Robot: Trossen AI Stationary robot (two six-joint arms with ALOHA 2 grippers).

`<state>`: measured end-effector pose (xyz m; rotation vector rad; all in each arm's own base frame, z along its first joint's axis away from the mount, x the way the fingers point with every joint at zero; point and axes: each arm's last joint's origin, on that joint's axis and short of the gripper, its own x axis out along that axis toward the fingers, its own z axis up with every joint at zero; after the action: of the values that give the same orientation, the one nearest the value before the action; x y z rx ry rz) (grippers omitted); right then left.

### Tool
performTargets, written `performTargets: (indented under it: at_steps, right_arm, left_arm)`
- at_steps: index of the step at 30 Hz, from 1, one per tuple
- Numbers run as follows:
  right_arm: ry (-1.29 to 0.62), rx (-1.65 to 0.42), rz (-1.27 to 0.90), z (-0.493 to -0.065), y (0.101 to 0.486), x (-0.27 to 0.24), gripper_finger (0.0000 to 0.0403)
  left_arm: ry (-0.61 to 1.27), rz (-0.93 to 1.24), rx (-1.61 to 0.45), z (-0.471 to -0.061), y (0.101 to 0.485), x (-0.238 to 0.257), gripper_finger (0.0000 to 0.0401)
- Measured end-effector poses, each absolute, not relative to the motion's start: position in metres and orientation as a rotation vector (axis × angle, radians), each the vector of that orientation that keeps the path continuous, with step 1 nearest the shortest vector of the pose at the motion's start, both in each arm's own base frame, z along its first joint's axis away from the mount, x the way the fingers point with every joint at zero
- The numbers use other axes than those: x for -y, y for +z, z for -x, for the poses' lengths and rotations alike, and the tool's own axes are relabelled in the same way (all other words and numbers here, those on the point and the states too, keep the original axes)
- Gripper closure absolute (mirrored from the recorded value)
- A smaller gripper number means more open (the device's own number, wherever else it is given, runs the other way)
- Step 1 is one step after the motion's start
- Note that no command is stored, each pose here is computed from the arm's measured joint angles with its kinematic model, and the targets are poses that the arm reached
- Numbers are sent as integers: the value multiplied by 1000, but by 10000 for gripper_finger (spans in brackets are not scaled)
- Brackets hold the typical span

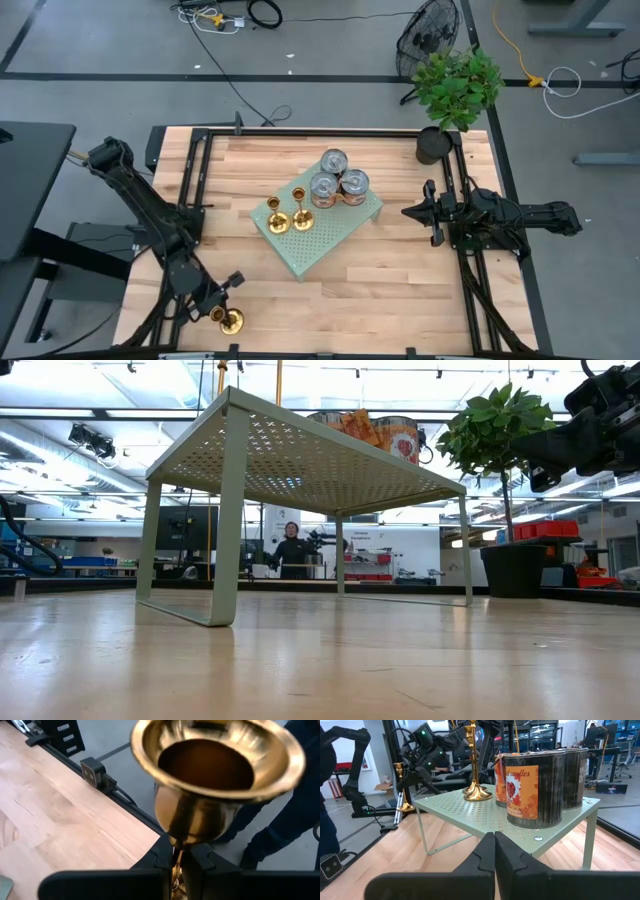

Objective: Pick & Place candle stick holders
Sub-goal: Put the gold candle holder on the shelf

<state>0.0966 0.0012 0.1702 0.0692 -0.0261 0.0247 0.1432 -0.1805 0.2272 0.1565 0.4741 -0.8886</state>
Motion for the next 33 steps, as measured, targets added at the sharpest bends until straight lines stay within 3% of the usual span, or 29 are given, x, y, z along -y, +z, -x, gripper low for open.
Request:
performTargets:
  at_steps: [33]
  right_arm:
    - [25,26,-69,-97,170,-1,400]
  left_arm:
    - [-648,-196,-467,-175,289,204,380]
